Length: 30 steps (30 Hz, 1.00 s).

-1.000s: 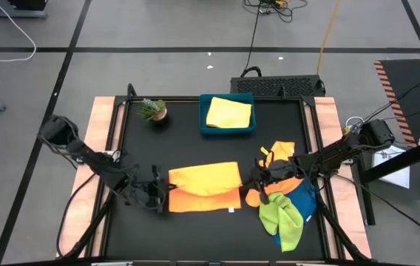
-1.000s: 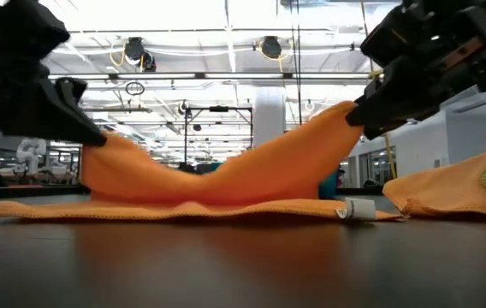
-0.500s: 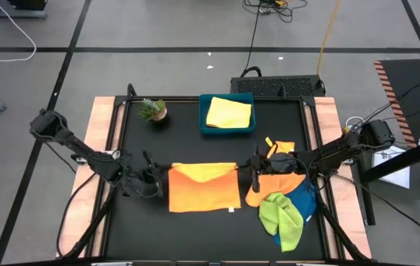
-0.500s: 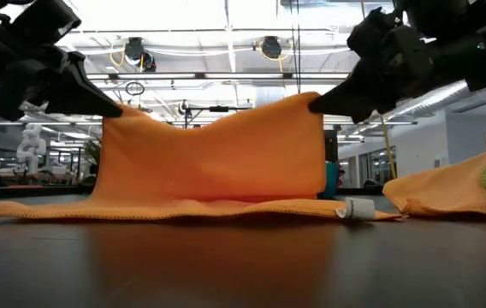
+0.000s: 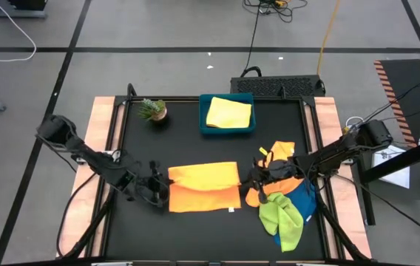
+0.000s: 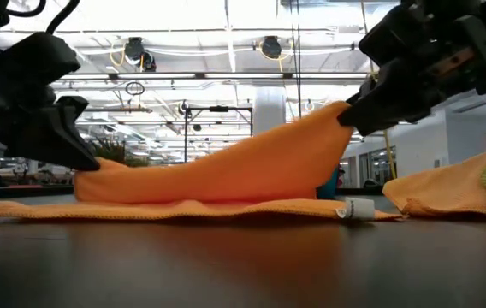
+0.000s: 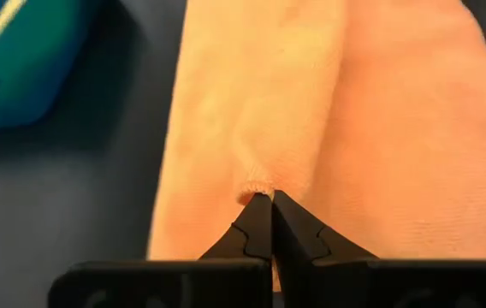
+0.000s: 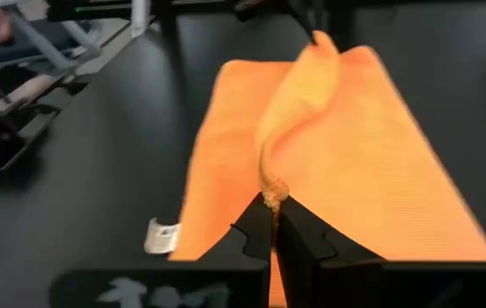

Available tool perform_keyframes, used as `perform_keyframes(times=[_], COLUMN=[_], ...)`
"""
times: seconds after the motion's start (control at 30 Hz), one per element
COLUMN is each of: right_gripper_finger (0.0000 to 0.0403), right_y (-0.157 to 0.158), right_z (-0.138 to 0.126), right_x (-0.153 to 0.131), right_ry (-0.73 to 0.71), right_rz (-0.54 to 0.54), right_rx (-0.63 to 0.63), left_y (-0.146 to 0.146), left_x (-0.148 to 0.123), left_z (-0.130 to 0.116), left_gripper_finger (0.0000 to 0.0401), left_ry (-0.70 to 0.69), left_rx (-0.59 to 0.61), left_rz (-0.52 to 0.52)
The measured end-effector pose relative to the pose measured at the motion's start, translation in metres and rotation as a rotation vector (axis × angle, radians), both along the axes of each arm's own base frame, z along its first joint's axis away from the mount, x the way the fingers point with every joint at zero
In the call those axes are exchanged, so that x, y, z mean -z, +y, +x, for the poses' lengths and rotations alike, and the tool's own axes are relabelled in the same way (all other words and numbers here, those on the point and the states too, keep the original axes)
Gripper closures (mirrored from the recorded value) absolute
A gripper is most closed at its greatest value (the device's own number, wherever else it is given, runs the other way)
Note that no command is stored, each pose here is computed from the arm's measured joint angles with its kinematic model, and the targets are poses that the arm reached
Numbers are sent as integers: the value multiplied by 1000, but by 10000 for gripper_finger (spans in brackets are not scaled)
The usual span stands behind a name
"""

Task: Fold microfiber towels
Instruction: Fold the left orange microfiber cloth

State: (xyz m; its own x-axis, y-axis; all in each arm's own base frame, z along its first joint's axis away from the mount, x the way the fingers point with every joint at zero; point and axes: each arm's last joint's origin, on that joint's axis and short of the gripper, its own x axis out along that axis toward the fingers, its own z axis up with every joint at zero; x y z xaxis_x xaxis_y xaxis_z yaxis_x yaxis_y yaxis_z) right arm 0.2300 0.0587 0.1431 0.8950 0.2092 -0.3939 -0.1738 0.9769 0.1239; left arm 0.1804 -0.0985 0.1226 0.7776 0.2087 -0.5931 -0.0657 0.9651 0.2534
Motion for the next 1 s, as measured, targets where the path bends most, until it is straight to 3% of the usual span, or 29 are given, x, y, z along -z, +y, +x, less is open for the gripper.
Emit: perform_keyframes(times=[0.3, 0.63, 0.77, 1.0], right_gripper_finger=[398, 320, 291, 278], right_y=[17, 21, 25, 31], right_z=[7, 9, 7, 5], right_x=[23, 30, 31, 30], right_ry=[12, 31, 56, 54], right_rz=[72, 115, 169, 170], right_rx=[-131, -131, -190, -249], left_y=[-7, -10, -12, -20], left_x=[2, 4, 4, 5], left_z=[7, 7, 6, 3], left_gripper_finger=[389, 328, 303, 289], left_ry=[-40, -1, 37, 119], left_rx=[33, 52, 69, 154], left_rz=[-92, -261, -364, -502])
